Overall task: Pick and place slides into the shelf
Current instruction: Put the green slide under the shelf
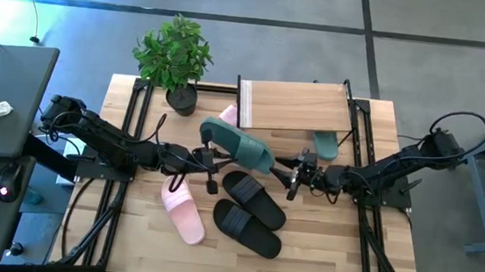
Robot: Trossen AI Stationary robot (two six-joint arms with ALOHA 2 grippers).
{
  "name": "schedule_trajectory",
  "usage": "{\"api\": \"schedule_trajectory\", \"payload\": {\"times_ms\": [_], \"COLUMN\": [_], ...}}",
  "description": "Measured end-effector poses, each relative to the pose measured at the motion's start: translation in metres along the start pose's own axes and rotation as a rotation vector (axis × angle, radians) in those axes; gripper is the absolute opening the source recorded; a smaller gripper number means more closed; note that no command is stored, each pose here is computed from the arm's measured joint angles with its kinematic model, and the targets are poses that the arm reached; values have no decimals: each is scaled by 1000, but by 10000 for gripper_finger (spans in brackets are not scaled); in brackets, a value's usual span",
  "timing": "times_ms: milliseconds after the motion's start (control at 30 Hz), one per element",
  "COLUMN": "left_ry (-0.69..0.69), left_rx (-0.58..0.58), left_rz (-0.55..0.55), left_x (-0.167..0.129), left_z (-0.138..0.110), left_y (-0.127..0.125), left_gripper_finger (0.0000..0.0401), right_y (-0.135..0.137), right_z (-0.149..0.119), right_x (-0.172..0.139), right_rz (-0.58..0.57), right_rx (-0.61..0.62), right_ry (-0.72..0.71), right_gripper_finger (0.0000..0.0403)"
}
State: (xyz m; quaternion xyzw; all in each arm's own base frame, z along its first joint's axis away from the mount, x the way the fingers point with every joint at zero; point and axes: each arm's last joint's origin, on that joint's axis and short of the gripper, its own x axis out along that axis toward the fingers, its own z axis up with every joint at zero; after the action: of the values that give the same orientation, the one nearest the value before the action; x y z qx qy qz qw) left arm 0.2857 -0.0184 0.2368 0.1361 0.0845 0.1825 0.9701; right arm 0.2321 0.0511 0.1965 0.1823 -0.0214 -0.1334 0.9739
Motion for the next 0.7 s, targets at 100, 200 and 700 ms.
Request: {"api": "schedule_trajectory", "payload": {"times_ms": [100,200,700], "left_ry": [-1,-2,-3], "left_rx": [-1,-1,-3], "left_rz": [0,1,4], "left_x": [0,0,-1], "left_z": [0,0,1], "left_y": [0,0,0], "left_gripper_finger": [0,0,0], "right_y": [-1,-3,-2], "right_z": [-1,0,19], "right_x": [1,2,25], "right_rz": [-7,-16,-57], "right_rx": [6,4,-88], "right_ry": [8,7,74], "right_gripper_finger": [187,170,28]}}
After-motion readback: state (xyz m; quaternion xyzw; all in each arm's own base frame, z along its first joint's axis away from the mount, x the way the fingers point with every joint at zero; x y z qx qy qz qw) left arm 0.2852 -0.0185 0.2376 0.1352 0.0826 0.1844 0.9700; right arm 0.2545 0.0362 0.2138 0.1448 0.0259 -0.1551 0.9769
